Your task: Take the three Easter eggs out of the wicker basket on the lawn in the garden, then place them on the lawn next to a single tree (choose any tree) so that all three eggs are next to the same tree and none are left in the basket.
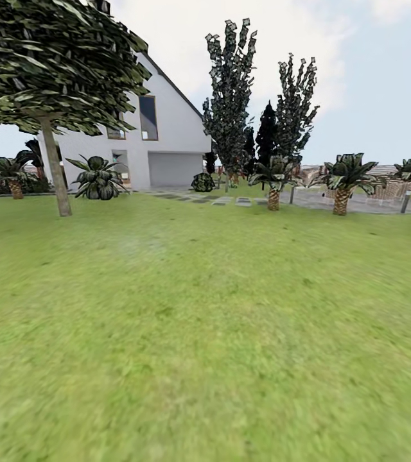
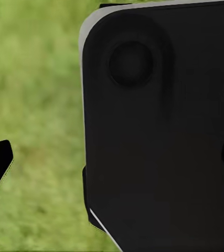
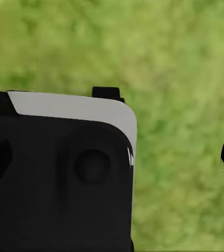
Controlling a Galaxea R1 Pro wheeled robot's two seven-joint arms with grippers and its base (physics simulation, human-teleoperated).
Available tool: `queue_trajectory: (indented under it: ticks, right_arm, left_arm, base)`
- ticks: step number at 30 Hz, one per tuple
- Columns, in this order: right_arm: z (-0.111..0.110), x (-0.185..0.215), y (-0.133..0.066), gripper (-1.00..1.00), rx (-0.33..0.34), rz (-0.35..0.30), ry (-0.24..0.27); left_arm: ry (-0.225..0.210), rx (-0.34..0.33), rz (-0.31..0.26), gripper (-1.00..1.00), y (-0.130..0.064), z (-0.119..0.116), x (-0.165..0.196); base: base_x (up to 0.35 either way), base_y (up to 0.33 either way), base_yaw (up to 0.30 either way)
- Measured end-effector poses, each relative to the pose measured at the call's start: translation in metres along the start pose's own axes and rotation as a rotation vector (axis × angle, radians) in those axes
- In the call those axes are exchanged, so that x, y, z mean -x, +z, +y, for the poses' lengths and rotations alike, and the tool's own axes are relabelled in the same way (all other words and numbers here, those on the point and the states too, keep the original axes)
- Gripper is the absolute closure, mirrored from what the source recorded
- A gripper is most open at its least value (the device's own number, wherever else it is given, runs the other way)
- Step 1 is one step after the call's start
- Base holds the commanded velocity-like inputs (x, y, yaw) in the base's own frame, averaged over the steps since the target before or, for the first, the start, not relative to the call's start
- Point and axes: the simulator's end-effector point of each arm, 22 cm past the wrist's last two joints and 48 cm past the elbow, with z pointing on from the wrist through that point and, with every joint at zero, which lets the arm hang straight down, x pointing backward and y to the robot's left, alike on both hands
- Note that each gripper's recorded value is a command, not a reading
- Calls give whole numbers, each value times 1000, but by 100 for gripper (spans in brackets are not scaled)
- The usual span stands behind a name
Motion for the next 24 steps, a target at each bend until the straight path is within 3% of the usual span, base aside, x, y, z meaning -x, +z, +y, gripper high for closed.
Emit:
queue_trajectory:
  ticks: [24]
  right_arm:
    - [0, 0, 0, -100, 0, 0, 0]
  left_arm:
    - [0, 0, 0, -100, 0, 0, 0]
  base:
    - [338, 0, 0]
